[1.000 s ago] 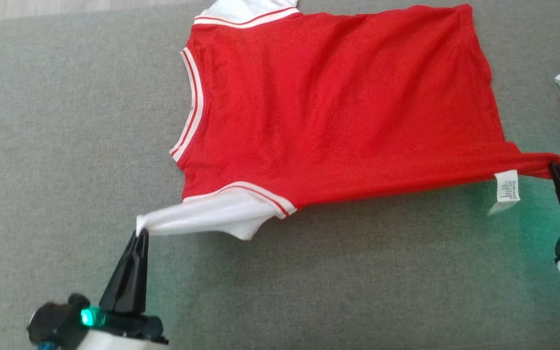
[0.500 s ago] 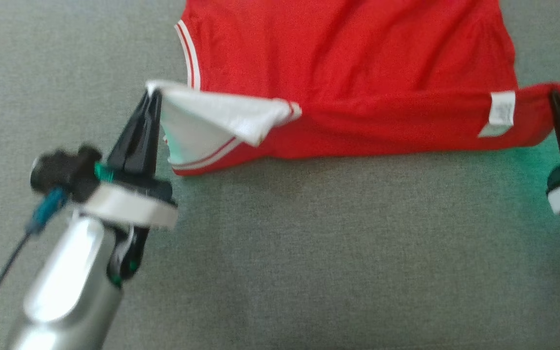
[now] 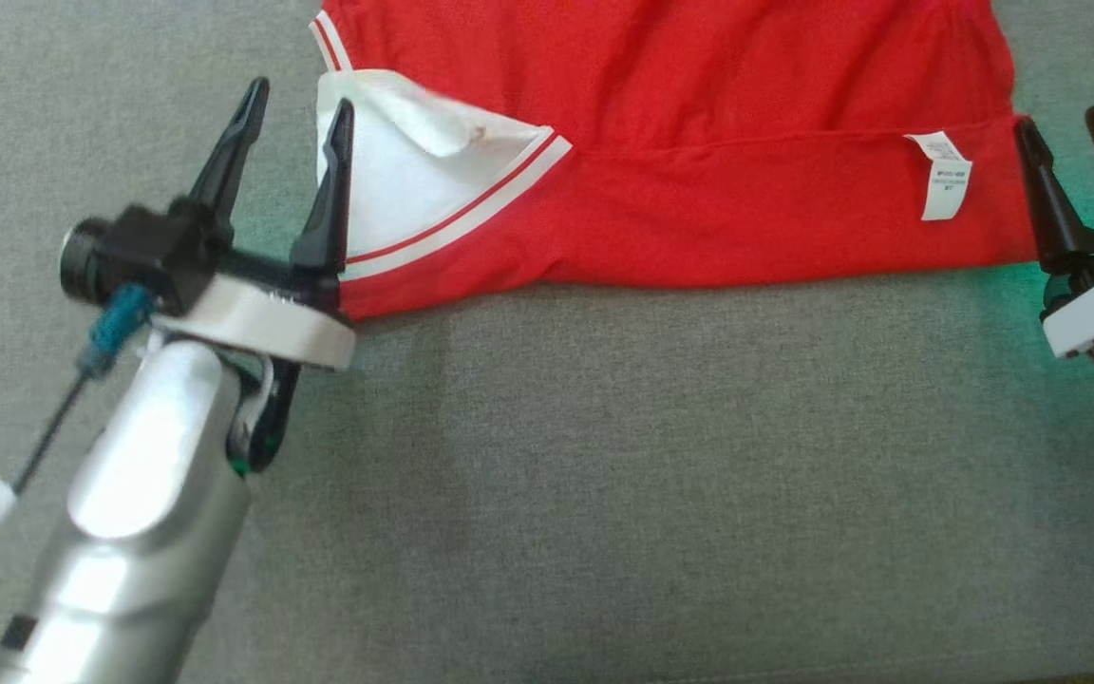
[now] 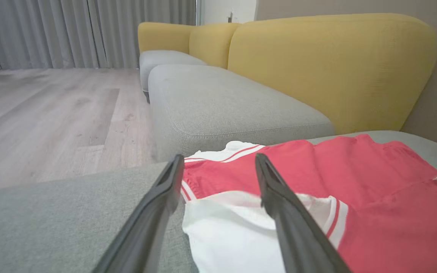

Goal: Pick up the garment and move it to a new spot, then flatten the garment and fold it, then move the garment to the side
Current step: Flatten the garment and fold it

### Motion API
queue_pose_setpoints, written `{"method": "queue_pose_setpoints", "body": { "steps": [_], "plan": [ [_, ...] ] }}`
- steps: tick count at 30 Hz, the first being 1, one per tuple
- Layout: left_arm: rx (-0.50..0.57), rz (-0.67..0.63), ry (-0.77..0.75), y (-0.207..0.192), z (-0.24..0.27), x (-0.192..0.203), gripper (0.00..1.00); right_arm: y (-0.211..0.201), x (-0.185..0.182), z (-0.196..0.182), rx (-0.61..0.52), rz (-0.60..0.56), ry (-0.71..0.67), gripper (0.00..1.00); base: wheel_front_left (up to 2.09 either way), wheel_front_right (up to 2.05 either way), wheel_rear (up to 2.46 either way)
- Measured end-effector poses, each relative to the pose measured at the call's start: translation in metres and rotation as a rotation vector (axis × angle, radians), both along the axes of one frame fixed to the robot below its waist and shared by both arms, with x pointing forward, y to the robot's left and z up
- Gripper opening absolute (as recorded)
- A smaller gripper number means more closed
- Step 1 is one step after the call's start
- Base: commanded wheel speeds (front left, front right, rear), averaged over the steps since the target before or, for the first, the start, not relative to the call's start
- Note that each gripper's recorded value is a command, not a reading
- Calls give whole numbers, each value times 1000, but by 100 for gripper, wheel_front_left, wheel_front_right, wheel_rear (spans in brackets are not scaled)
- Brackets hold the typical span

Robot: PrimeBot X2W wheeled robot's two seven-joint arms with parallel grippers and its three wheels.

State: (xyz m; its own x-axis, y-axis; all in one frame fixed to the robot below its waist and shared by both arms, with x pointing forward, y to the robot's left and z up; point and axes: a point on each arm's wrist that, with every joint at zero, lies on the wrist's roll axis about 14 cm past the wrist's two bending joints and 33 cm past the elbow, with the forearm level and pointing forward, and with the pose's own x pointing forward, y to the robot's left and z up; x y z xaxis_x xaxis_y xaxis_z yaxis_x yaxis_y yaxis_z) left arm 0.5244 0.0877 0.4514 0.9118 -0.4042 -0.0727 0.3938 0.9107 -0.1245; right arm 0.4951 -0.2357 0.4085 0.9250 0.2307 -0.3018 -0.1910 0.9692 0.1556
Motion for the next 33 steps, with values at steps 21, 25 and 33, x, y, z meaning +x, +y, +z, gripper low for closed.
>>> {"method": "queue_pose_setpoints", "body": {
  "steps": [21, 25, 33],
  "plan": [
    [80, 112, 261, 12, -92, -80, 0, -2, -22, -7, 36, -56, 6, 100, 0, 0, 0],
    [77, 98, 239, 11, -85, -78, 0, -6, -31, -25, 29, -76, 66, 100, 0, 0, 0],
    [77, 105, 180, 16, -66, -78, 0, 0, -48, -57, 5, -70, 203, 0, 0, 0, 0]
  ]
}}
